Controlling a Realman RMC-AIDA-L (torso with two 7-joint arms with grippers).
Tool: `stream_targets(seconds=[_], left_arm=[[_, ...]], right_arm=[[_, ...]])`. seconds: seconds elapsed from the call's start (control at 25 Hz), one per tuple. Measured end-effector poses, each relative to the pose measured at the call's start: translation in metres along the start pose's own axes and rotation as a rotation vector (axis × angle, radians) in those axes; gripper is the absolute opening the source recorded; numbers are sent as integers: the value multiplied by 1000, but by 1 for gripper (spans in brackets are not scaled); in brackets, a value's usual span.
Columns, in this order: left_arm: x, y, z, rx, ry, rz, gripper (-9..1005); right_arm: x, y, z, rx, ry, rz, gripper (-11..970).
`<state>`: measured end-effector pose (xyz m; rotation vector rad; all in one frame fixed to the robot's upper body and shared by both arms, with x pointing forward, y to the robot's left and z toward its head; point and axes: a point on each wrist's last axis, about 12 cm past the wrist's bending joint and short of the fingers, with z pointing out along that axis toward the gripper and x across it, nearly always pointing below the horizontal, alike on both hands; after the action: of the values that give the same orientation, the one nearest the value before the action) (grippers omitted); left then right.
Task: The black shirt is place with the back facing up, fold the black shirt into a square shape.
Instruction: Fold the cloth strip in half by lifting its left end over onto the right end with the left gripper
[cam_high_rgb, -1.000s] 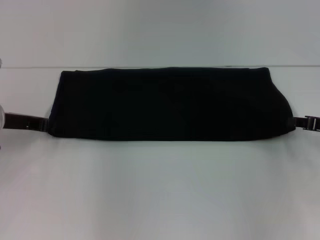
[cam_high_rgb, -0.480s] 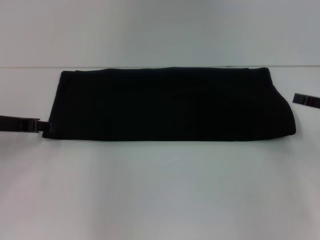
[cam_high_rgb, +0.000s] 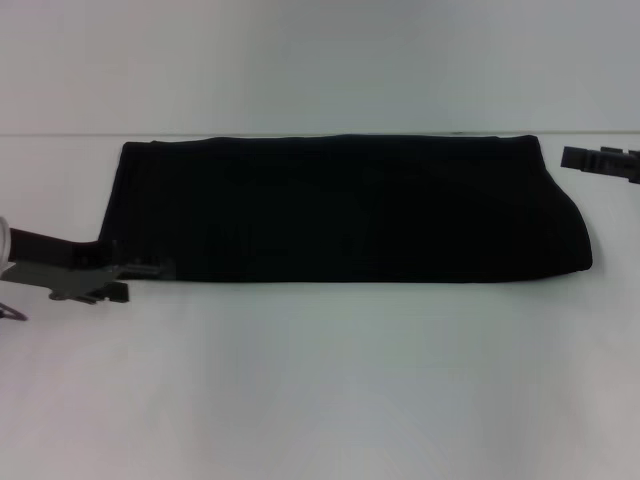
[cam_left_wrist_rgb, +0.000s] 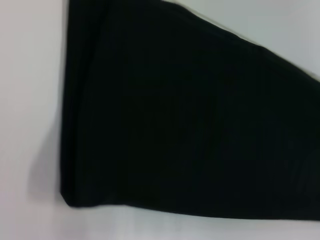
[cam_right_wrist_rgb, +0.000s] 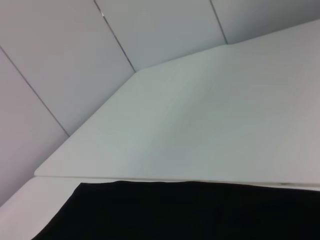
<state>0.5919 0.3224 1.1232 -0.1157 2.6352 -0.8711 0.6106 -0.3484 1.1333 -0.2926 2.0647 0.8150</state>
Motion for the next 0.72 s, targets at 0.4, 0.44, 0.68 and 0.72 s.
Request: stream_targets(seconds=[0.4, 0.44, 0.68, 0.72], left_arm=[[7, 26, 6, 97, -90, -425, 852], [11, 31, 5, 105, -103, -467, 852], [25, 49, 2, 135, -152, -611, 852], [27, 50, 3, 137, -155, -628, 853]], right_arm=[[-11, 20, 22, -80, 65, -166, 919], [-11, 23, 23, -100, 69, -181, 921], [-16, 33, 28, -162, 75, -225, 921], [-17, 33, 29, -162, 73, -228, 920]])
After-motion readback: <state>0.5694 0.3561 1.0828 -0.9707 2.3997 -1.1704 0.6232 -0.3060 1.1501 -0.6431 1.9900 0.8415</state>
